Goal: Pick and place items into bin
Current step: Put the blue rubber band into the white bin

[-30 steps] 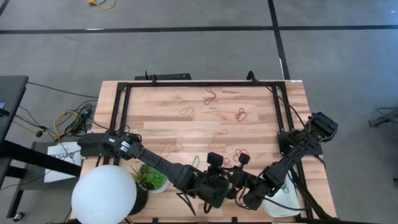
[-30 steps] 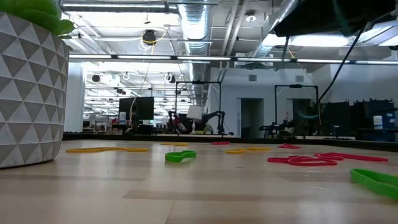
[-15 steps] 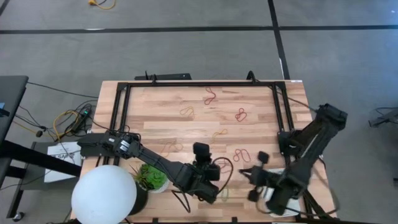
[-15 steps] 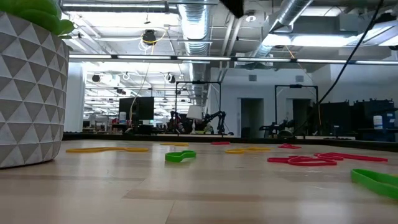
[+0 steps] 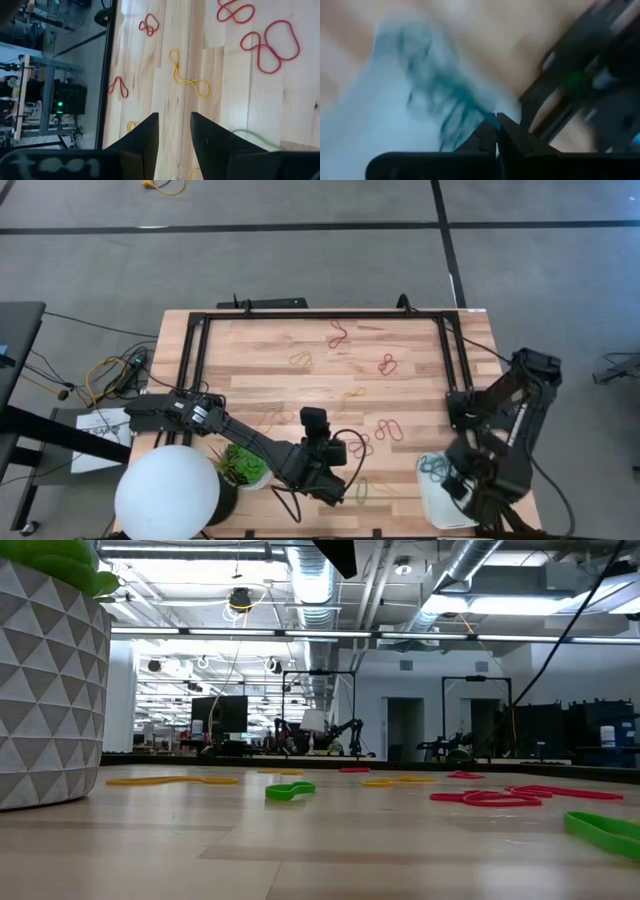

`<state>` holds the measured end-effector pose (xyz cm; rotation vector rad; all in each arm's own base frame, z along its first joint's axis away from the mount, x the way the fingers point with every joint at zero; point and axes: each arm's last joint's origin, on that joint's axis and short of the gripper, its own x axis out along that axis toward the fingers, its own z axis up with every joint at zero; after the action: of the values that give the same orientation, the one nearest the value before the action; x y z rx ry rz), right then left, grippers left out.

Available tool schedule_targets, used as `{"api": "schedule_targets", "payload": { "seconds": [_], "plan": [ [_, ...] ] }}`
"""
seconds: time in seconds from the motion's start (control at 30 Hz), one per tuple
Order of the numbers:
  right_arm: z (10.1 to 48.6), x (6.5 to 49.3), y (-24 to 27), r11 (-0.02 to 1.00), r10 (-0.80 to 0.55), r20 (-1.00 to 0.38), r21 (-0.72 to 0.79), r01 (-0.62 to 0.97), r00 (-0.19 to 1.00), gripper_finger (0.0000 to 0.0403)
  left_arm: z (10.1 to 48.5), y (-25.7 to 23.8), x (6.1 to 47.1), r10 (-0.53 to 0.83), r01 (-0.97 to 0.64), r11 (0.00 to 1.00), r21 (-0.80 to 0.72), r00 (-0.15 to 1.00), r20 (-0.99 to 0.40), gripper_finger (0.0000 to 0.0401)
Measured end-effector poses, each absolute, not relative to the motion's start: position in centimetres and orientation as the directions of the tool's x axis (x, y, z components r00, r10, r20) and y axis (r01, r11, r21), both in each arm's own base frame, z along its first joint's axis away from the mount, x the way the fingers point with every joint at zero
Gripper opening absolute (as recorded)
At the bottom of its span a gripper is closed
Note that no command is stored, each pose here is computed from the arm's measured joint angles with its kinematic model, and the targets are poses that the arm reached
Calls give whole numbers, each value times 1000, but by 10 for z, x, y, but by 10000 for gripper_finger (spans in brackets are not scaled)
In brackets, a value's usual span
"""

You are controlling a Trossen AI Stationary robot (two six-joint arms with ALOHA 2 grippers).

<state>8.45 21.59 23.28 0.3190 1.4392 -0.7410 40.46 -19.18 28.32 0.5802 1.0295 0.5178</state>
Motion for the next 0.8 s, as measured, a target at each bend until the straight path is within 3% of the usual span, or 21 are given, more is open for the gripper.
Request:
{"api": "schedule_targets", "payload": {
  "seconds": [0.1, 0.3, 0.5, 0.67, 0.8],
  "plan": [
    [224, 75, 228, 774, -247, -968, -224, 592, -45, 0, 283, -192, 404, 647, -124, 736, 666, 420, -637, 105],
    [214, 68, 233, 808, -348, -937, -316, 498, -30, 9, 283, -191, 404, 647, -133, 738, 662, 420, -637, 105],
    [223, 80, 215, 810, -520, -836, -417, 412, 177, 3, 283, -191, 405, 648, -134, 737, 662, 420, -636, 105],
    [230, 96, 209, 843, -515, -783, -388, 373, 349, 2, 283, -191, 404, 648, -134, 737, 663, 419, -636, 105],
    [230, 109, 208, 866, -493, -772, -391, 313, 400, 3, 283, -191, 405, 648, -134, 737, 663, 419, -636, 105]
  ]
}}
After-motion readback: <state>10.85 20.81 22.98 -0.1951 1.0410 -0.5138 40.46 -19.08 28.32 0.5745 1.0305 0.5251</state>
